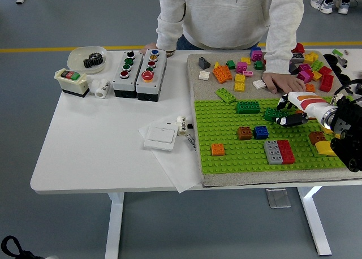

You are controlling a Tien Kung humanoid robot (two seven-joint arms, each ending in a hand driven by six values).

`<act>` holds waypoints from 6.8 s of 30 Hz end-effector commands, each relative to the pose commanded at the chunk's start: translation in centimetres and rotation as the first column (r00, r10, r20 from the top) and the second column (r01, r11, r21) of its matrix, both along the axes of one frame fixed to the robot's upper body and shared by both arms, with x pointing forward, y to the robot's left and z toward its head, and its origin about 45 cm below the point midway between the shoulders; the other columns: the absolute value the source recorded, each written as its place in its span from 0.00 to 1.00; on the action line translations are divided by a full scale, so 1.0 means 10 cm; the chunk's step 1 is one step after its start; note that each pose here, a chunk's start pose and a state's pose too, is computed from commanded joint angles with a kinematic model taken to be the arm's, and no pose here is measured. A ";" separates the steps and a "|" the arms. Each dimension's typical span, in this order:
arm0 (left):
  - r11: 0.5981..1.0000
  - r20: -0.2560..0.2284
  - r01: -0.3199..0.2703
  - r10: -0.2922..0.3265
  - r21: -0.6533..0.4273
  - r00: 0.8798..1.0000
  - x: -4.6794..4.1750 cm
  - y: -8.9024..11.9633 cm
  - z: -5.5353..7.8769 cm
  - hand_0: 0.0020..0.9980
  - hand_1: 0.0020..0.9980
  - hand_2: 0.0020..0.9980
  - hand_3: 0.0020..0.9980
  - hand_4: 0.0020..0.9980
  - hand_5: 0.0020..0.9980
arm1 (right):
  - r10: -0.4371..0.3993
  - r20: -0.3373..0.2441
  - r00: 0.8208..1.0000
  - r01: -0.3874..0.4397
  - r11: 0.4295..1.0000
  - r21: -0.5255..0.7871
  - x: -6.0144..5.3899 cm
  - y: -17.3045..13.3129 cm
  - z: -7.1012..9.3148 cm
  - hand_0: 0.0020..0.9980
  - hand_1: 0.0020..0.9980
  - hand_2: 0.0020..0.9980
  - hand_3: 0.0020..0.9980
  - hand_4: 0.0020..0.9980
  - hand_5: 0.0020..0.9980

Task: Pick up the brick,pile it on top of brick,press brick,pick up the brick,pile it on top of brick,press brick

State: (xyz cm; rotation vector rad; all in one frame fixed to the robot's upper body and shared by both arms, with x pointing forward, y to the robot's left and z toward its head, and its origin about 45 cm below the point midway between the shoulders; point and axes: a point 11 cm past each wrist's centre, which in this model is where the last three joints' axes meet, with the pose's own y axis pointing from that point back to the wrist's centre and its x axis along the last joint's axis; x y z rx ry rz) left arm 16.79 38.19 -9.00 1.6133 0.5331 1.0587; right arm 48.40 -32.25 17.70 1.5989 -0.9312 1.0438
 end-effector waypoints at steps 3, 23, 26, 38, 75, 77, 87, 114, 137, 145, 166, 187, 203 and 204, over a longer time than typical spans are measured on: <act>1.000 0.000 0.000 0.000 0.000 1.000 0.000 0.00 0.00 0.78 0.76 0.76 0.60 0.66 0.60 | 0.003 0.001 1.000 -0.003 1.000 -0.004 0.00 0.01 0.00 0.47 0.59 0.62 0.57 0.73 0.51; 1.000 0.002 0.002 -0.002 -0.001 1.000 0.017 0.00 0.01 0.78 0.76 0.76 0.60 0.66 0.60 | 0.004 -0.007 1.000 -0.004 1.000 -0.017 -0.01 0.01 -0.02 0.54 0.62 0.64 0.59 0.74 0.48; 1.000 0.003 0.002 -0.002 -0.001 1.000 0.018 0.00 0.01 0.78 0.76 0.76 0.60 0.66 0.60 | 0.006 -0.006 1.000 -0.006 1.000 -0.020 0.00 0.01 -0.02 0.54 0.62 0.64 0.59 0.74 0.48; 1.000 0.002 0.003 -0.003 0.001 1.000 0.014 0.00 0.00 0.78 0.76 0.76 0.60 0.66 0.60 | 0.030 0.005 1.000 -0.030 0.999 -0.038 -0.03 0.04 -0.05 0.38 0.51 0.56 0.55 0.72 0.49; 1.000 -0.015 -0.004 0.004 0.005 1.000 -0.089 0.03 -0.02 0.77 0.76 0.76 0.60 0.66 0.60 | 0.122 0.073 0.990 -0.123 0.992 -0.002 -0.13 0.12 -0.05 0.30 0.46 0.51 0.52 0.66 0.48; 1.000 -0.016 -0.007 0.007 0.005 1.000 -0.096 0.03 -0.03 0.77 0.76 0.76 0.60 0.67 0.60 | 0.140 0.088 0.986 -0.141 0.990 0.003 -0.14 0.14 -0.04 0.30 0.46 0.51 0.52 0.66 0.48; 1.000 -0.024 -0.013 0.014 0.008 1.000 -0.141 0.05 -0.04 0.77 0.76 0.76 0.60 0.67 0.60 | 0.231 0.168 0.958 -0.233 0.973 -0.013 -0.18 0.20 0.10 0.30 0.46 0.51 0.52 0.66 0.48; 1.000 -0.037 -0.024 0.025 0.011 0.999 -0.249 0.07 -0.07 0.77 0.75 0.76 0.60 0.67 0.59 | 0.594 0.198 0.780 -0.561 0.803 -0.201 -0.65 0.21 0.41 0.32 0.46 0.51 0.52 0.66 0.48; 1.000 -0.046 -0.028 0.028 0.004 0.999 -0.301 0.05 -0.09 0.77 0.76 0.76 0.60 0.66 0.60 | 0.595 0.130 0.794 -0.555 0.794 -0.248 -0.75 -0.02 0.22 0.32 0.46 0.52 0.52 0.66 0.47; 1.000 -0.050 -0.027 0.027 0.005 0.998 -0.318 0.05 -0.09 0.77 0.76 0.76 0.60 0.66 0.60 | 0.598 0.122 0.792 -0.560 0.791 -0.245 -0.77 0.00 0.18 0.32 0.46 0.52 0.52 0.67 0.47; 1.000 -0.045 -0.025 0.025 0.006 0.999 -0.288 0.05 -0.08 0.77 0.76 0.76 0.60 0.66 0.60 | 0.593 0.107 0.798 -0.555 0.793 -0.253 -0.76 -0.03 0.16 0.33 0.47 0.53 0.53 0.67 0.46; 1.000 -0.045 -0.024 0.025 0.006 0.999 -0.281 0.05 -0.08 0.77 0.76 0.76 0.60 0.66 0.60 | 0.588 0.104 0.802 -0.551 0.796 -0.248 -0.74 -0.03 0.18 0.34 0.49 0.58 0.56 0.71 0.42; 1.000 -0.046 -0.023 0.023 0.007 0.999 -0.284 0.06 -0.08 0.77 0.76 0.76 0.60 0.66 0.60 | 0.587 0.094 0.804 -0.551 0.795 -0.252 -0.73 -0.05 0.19 0.35 0.50 0.62 0.62 0.76 0.40; 1.000 -0.046 -0.023 0.024 0.007 0.999 -0.284 0.06 -0.08 0.77 0.76 0.76 0.60 0.66 0.60 | 0.587 0.094 0.804 -0.551 0.795 -0.252 -0.73 -0.05 0.19 0.35 0.50 0.62 0.62 0.76 0.40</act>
